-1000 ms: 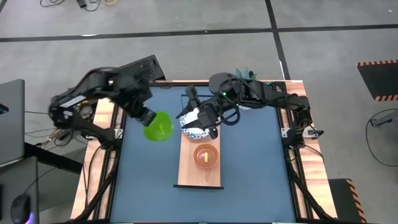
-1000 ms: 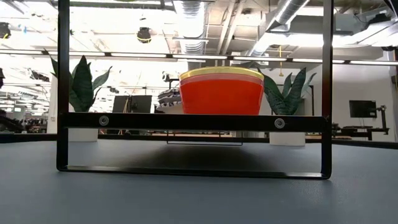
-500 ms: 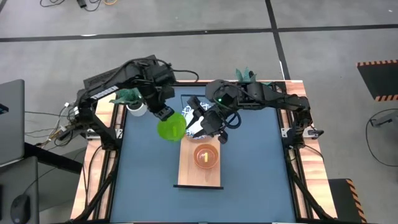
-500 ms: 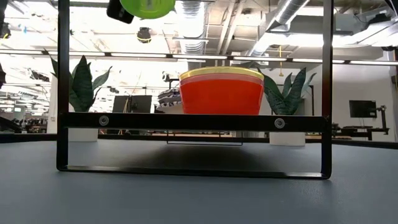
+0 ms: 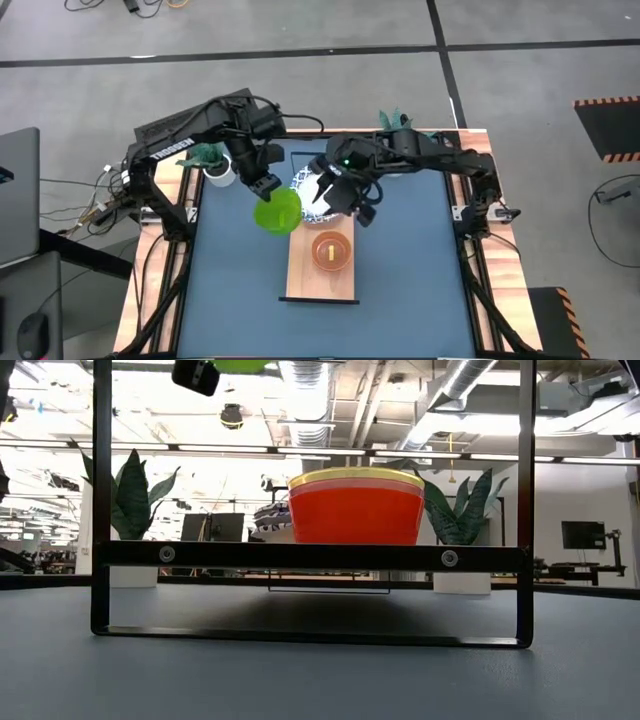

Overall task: Place and stack bowls onto a shelf
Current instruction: Stack the green bowl on top of the yellow bowl on the shelf

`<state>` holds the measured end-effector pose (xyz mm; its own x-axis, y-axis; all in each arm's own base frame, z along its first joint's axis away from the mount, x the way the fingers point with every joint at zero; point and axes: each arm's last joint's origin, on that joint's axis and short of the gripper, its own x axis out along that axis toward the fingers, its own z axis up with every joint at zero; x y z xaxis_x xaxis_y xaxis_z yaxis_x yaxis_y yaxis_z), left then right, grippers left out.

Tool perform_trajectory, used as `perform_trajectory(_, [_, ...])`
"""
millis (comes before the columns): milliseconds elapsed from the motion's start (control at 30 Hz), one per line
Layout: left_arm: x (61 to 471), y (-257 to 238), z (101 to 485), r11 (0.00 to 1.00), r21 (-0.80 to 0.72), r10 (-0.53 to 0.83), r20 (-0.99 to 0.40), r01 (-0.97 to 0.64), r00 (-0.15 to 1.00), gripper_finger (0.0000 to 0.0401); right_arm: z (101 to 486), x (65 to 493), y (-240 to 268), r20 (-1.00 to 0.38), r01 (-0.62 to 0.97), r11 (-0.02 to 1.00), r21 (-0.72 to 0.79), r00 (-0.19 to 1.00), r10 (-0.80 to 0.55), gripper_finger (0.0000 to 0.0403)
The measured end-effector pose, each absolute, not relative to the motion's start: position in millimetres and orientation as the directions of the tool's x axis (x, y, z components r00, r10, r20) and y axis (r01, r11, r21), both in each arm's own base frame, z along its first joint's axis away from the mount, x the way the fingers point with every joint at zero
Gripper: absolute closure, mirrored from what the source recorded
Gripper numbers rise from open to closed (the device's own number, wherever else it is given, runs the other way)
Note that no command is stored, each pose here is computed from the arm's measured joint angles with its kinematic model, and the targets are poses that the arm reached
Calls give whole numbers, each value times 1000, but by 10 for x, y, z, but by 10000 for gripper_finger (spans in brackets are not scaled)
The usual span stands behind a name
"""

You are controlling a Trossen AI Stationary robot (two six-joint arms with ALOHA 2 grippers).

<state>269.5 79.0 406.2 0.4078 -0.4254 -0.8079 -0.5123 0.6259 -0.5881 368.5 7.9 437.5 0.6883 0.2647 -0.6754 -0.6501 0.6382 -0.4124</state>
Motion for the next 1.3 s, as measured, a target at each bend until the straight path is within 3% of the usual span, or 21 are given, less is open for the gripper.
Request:
perform_trajectory(133, [2713,715,4106,640,-602,-421,-795,-478,436,401,4388,3630,104,-692,-653,656,-378,670,269,207])
perform_trajectory(233, [2752,603,4154,652,-667,-495,-735,-362,463,401,4376,3571,97,-721,-666,660,-348,640,266,207])
perform_trajectory(467, [2895,527,4205,608,-762,-588,-621,-222,518,401,4699,3373,104,-592,-605,646,-466,755,280,207])
perform_trajectory(767, [2987,520,4222,502,-838,-661,-531,-215,530,401,4726,3401,227,-552,-640,561,-526,758,347,207])
perform_trajectory(1033, [2984,517,4197,494,-834,-662,-544,-246,515,401,4692,3476,284,-538,-659,526,-539,749,387,207])
perform_trajectory(1200, [2944,502,4175,472,-835,-683,-550,-284,481,401,4756,3438,380,-504,-648,427,-631,760,410,207])
perform_trajectory(1300, [2957,521,4162,506,-794,-616,-606,-336,504,401,4770,3427,433,-500,-639,421,-644,767,401,207])
